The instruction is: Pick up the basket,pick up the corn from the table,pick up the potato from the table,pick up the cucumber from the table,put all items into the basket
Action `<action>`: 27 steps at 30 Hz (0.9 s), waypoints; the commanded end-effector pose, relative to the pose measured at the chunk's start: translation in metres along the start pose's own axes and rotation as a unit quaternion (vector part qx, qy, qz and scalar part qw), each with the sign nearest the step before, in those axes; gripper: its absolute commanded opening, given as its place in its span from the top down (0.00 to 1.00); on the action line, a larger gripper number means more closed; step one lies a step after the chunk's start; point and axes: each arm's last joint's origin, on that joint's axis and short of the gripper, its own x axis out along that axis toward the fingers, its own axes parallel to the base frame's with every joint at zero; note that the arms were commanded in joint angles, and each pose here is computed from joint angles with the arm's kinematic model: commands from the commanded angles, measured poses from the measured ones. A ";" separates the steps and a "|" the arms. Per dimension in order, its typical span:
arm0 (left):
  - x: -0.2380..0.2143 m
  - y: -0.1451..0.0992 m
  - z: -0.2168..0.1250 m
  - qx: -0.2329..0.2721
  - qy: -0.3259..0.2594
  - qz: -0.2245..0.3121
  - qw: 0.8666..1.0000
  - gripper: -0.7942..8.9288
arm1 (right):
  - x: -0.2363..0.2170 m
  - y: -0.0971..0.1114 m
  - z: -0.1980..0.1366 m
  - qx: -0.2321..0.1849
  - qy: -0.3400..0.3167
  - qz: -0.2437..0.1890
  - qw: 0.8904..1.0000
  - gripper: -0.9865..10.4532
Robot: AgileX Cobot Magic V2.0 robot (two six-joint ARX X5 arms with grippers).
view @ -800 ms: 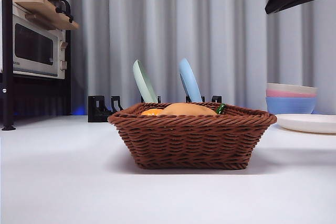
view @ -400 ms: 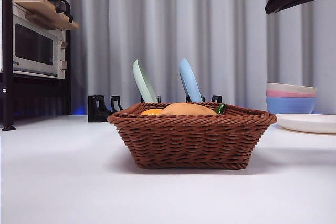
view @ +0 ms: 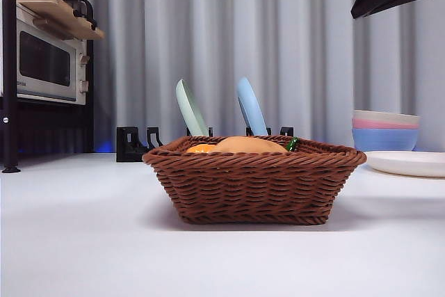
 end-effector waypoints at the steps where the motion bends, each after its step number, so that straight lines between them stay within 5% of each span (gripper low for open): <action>1: 0.001 0.000 -0.005 -0.005 0.006 0.001 1.000 0.92 | 0.000 0.000 -0.002 -0.004 0.001 -0.001 1.000 0.91; 11: 0.001 0.000 -0.004 -0.005 0.004 0.002 1.000 0.92 | -0.038 -0.029 -0.010 -0.030 -0.072 -0.024 0.997 0.91; 17: 0.001 0.000 -0.004 -0.005 0.004 0.002 1.000 0.92 | -0.048 -0.047 -0.056 -0.012 -0.144 -0.078 0.986 0.91; 27: 0.001 0.000 -0.004 -0.005 0.004 0.002 1.000 0.92 | -0.039 -0.052 -0.140 0.034 -0.146 -0.130 0.980 0.91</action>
